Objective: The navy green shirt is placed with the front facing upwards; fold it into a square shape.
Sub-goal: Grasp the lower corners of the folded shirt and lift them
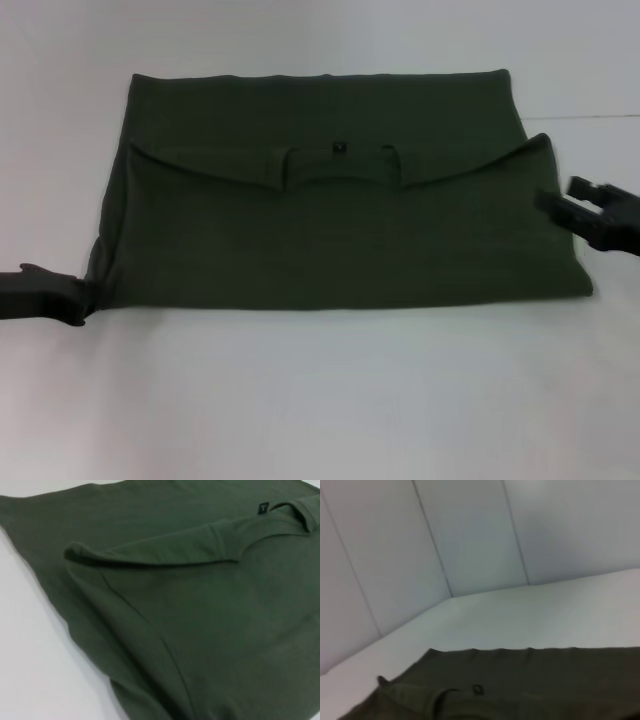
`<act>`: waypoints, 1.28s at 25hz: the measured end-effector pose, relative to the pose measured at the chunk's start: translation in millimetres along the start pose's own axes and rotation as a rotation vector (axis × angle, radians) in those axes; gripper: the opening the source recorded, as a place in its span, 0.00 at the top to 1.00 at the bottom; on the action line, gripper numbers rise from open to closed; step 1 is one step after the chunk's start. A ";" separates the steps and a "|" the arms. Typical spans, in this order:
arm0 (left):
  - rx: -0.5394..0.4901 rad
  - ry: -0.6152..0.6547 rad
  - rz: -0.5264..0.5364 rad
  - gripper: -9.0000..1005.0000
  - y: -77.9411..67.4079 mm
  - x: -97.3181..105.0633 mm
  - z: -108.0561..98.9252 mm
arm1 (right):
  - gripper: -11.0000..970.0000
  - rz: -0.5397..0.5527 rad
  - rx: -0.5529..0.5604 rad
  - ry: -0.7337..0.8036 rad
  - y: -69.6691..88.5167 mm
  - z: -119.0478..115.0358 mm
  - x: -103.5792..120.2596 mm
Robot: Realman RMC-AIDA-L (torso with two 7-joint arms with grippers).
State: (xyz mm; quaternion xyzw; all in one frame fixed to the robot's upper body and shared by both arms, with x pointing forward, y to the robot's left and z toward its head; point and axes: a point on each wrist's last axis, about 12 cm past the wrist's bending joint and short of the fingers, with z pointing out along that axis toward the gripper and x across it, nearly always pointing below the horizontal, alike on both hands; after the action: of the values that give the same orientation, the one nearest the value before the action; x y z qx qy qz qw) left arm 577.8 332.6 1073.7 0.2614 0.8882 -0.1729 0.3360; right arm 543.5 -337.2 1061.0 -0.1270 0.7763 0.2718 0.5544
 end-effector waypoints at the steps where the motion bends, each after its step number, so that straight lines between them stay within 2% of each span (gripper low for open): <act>1: 0.005 -0.005 0.009 0.94 -0.1 1.7 -1.1 | 0.35 0.001 0.013 0.004 -1.9 -4.5 2.3; 6: 0.019 -0.041 0.006 0.95 0.4 7.0 -6.3 | 0.34 0.014 0.116 0.045 -17.6 -44.7 20.0; 10: 0.020 -0.049 0.005 0.95 0.2 7.4 -6.6 | 0.34 0.056 0.134 0.114 -21.0 -52.1 29.0; 24: 0.046 -0.108 0.042 0.95 -4.0 2.8 -6.8 | 0.35 0.028 0.104 0.195 -9.2 -18.8 32.7; 32: 0.047 -0.117 0.046 0.95 -4.4 2.3 -6.7 | 0.40 0.001 0.087 0.263 -6.4 -4.6 35.0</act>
State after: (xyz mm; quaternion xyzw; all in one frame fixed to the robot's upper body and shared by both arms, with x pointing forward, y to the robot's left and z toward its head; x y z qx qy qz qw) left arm 570.4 333.1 1077.5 0.2789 0.8564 -0.2012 0.3852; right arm 530.7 -341.4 1027.8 -0.1367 0.8533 0.2193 0.4528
